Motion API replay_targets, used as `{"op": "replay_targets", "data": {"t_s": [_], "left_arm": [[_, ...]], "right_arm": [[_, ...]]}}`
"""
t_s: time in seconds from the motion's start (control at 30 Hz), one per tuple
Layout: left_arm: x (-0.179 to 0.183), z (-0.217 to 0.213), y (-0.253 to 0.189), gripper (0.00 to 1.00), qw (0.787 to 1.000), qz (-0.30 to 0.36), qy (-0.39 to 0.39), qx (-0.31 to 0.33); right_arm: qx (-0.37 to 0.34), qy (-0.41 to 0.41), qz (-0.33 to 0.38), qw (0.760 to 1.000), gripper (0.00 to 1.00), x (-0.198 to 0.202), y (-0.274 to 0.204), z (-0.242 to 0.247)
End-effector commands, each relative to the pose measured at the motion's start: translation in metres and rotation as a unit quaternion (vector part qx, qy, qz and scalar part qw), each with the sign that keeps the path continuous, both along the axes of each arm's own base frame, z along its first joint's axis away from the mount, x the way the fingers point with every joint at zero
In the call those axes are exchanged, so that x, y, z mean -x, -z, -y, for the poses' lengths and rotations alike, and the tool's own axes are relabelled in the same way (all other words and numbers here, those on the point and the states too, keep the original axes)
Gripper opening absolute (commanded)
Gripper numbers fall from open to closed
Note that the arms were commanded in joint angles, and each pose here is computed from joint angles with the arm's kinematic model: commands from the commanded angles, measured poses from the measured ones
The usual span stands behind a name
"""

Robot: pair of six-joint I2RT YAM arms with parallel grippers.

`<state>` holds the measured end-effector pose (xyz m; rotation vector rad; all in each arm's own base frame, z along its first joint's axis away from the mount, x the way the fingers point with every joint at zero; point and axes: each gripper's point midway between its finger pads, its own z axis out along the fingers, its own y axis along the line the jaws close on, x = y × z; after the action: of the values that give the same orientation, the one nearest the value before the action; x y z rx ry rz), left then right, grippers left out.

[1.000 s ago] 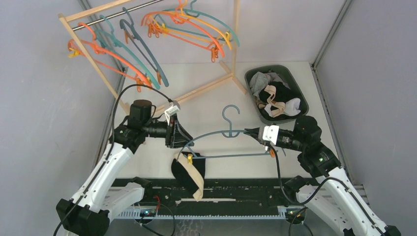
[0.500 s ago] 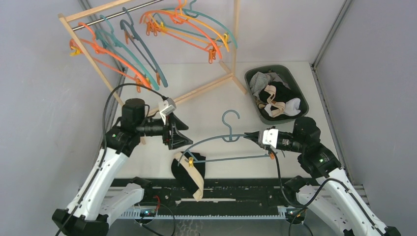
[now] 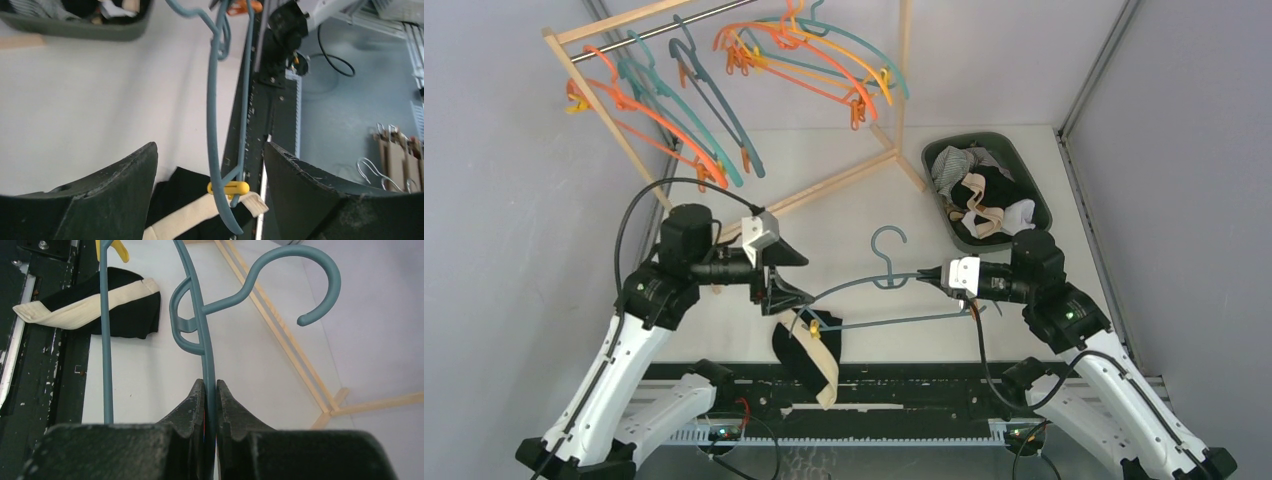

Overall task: Remove the underwear clipped to the hanger
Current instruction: Place the hanger at the clothesline.

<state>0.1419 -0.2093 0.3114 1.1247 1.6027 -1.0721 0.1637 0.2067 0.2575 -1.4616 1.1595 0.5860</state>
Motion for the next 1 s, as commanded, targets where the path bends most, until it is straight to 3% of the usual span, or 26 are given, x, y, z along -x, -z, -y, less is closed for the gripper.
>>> {"op": "replay_targets", "data": {"t_s": [0.0, 0.23, 0.37, 0.6, 0.73, 0.77, 0.83, 0.97], "left_arm": [[0.015, 0.002, 0.033, 0.79, 0.999, -0.027, 0.033, -0.025], [0.026, 0.006, 0.05, 0.7, 0.997, -0.052, 0.059, -0.022], [0.033, 0.009, 0.053, 0.6, 0.995, -0.068, 0.075, -0.006], [0.039, 0.013, 0.045, 0.32, 0.992, -0.076, 0.1, 0.017], [0.037, 0.014, 0.039, 0.03, 0.993, -0.074, 0.093, 0.022], [0.036, 0.014, 0.038, 0.0, 0.994, -0.07, 0.087, 0.023], [0.034, 0.011, 0.035, 0.0, 0.996, -0.054, 0.074, 0.023], [0.023, 0.001, 0.021, 0.0, 1.0, -0.016, 0.012, 0.025]], "right_arm": [[-0.047, -0.024, 0.045, 0.998, 0.0, 0.003, -0.044, -0.009], [-0.061, -0.028, 0.039, 0.997, 0.0, 0.005, -0.051, -0.012], [-0.072, -0.016, 0.043, 0.996, 0.0, 0.0, -0.058, -0.012], [-0.082, -0.011, 0.033, 0.996, 0.0, -0.002, -0.061, -0.013], [-0.089, -0.003, 0.013, 0.996, 0.0, -0.006, -0.059, -0.013], [-0.092, 0.002, 0.005, 0.996, 0.0, -0.007, -0.059, -0.013], [-0.096, 0.011, -0.01, 0.995, 0.08, -0.01, -0.058, -0.011], [-0.104, 0.022, -0.032, 0.994, 0.41, -0.013, -0.057, -0.005]]}}
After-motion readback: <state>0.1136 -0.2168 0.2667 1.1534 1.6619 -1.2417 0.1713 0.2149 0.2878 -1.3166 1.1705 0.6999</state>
